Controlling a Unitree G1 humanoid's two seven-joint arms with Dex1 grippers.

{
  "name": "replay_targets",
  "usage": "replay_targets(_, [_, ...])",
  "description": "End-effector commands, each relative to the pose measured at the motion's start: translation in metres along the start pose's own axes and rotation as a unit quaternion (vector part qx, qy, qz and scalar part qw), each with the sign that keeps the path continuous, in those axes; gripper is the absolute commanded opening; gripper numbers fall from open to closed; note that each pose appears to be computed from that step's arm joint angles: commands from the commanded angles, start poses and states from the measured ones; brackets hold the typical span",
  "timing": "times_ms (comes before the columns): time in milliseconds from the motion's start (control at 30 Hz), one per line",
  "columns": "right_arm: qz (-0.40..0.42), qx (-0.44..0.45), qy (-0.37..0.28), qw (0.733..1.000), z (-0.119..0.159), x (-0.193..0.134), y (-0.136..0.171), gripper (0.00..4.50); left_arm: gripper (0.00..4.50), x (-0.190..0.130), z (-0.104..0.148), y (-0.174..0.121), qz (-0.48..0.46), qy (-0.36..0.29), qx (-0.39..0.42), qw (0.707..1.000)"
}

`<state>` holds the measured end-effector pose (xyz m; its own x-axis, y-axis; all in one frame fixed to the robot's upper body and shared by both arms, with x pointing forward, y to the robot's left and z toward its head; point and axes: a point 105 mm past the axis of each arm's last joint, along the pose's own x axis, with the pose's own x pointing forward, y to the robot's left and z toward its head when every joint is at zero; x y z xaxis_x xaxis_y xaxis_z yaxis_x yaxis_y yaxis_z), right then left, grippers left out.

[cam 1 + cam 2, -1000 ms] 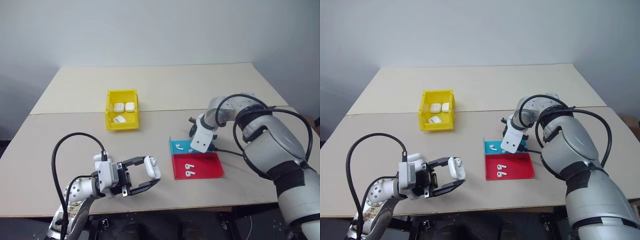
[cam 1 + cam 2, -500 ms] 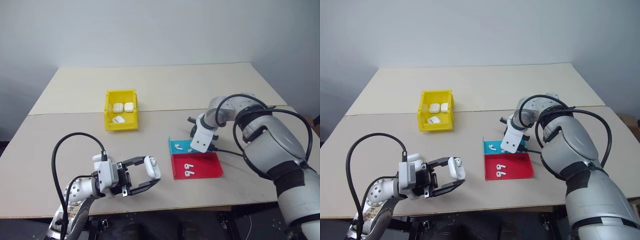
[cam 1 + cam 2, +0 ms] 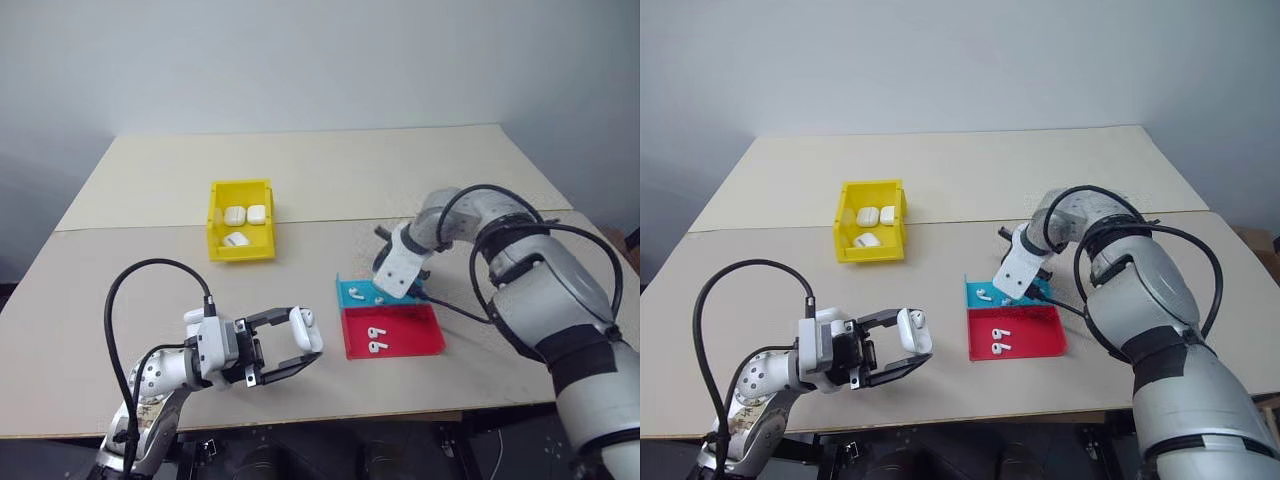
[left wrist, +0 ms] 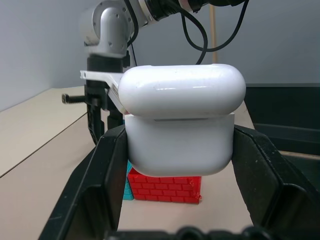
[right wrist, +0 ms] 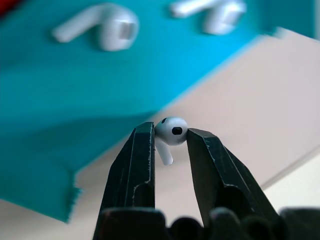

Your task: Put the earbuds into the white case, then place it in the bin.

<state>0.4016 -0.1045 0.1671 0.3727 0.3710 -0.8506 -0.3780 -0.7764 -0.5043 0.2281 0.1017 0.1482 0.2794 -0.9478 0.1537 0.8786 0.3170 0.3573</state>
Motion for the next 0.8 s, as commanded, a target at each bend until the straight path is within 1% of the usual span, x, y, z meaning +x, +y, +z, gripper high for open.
replay_targets(33, [-0.102, 0.064, -0.031, 0.992, -0.005, -0.029, -0.021, 1.19, 2.80, 0.004, 0.007, 0.002, -0.001, -0.014, 0.010, 1.000])
replay_targets(67, [-0.127, 0.084, -0.047, 0.987, -0.005, -0.036, -0.025, 1.19, 2.80, 0.005, 0.007, 0.002, 0.000, -0.015, 0.010, 1.000])
replay_targets(133, [-0.195, 0.124, -0.089, 0.969, -0.004, -0.056, -0.030, 1.19, 2.80, 0.006, 0.009, 0.004, 0.002, -0.020, 0.008, 1.000])
replay_targets(167, [-0.215, 0.133, -0.103, 0.962, -0.003, -0.064, -0.031, 1.19, 2.80, 0.007, 0.010, 0.005, 0.002, -0.022, 0.008, 1.000])
replay_targets(233, [-0.305, 0.184, -0.161, 0.920, 0.005, -0.097, -0.030, 1.19, 2.80, 0.011, 0.014, 0.011, 0.001, -0.032, 0.007, 0.999])
replay_targets(300, [-0.369, 0.231, -0.217, 0.874, 0.022, -0.129, -0.024, 1.19, 2.80, 0.016, 0.018, 0.017, 0.001, -0.046, 0.004, 0.999])
replay_targets(333, [-0.388, 0.253, -0.235, 0.855, 0.029, -0.139, -0.021, 1.19, 2.80, 0.018, 0.021, 0.019, 0.002, -0.052, 0.002, 0.999])
replay_targets(367, [-0.396, 0.269, -0.246, 0.843, 0.036, -0.145, -0.020, 1.19, 2.80, 0.019, 0.022, 0.021, 0.002, -0.055, 0.001, 0.998])
replay_targets(433, [-0.436, 0.333, -0.283, 0.787, 0.049, -0.166, -0.016, 1.19, 2.80, 0.026, 0.029, 0.027, 0.002, -0.075, -0.002, 0.997])
replay_targets(467, [-0.452, 0.366, -0.304, 0.755, 0.055, -0.176, -0.014, 1.19, 2.80, 0.029, 0.032, 0.029, 0.001, -0.084, -0.006, 0.996])
replay_targets(533, [-0.472, 0.415, -0.338, 0.700, 0.068, -0.189, -0.011, 1.19, 2.80, 0.034, 0.037, 0.033, -0.005, -0.098, -0.013, 0.995])
replay_targets(567, [-0.478, 0.432, -0.354, 0.678, 0.073, -0.194, -0.011, 1.19, 2.80, 0.035, 0.039, 0.034, -0.009, -0.103, -0.015, 0.995])
replay_targets(600, [-0.485, 0.450, -0.381, 0.646, 0.081, -0.201, -0.010, 1.19, 2.80, 0.038, 0.042, 0.035, -0.016, -0.110, -0.018, 0.994])
replay_targets(633, [-0.486, 0.465, -0.402, 0.621, 0.087, -0.205, -0.010, 1.19, 2.80, 0.041, 0.044, 0.036, -0.021, -0.116, -0.021, 0.993])
replay_targets(667, [-0.485, 0.476, -0.415, 0.606, 0.091, -0.207, -0.010, 1.19, 2.80, 0.042, 0.045, 0.037, -0.025, -0.119, -0.022, 0.992])
replay_targets(733, [-0.476, 0.481, -0.439, 0.591, 0.105, -0.210, -0.005, 1.19, 2.80, 0.049, 0.054, 0.041, -0.034, -0.139, -0.031, 0.989])
replay_targets(800, [-0.464, 0.493, -0.474, 0.563, 0.116, -0.212, 0.000, 1.19, 2.80, 0.054, 0.063, 0.041, -0.051, -0.158, -0.036, 0.985])
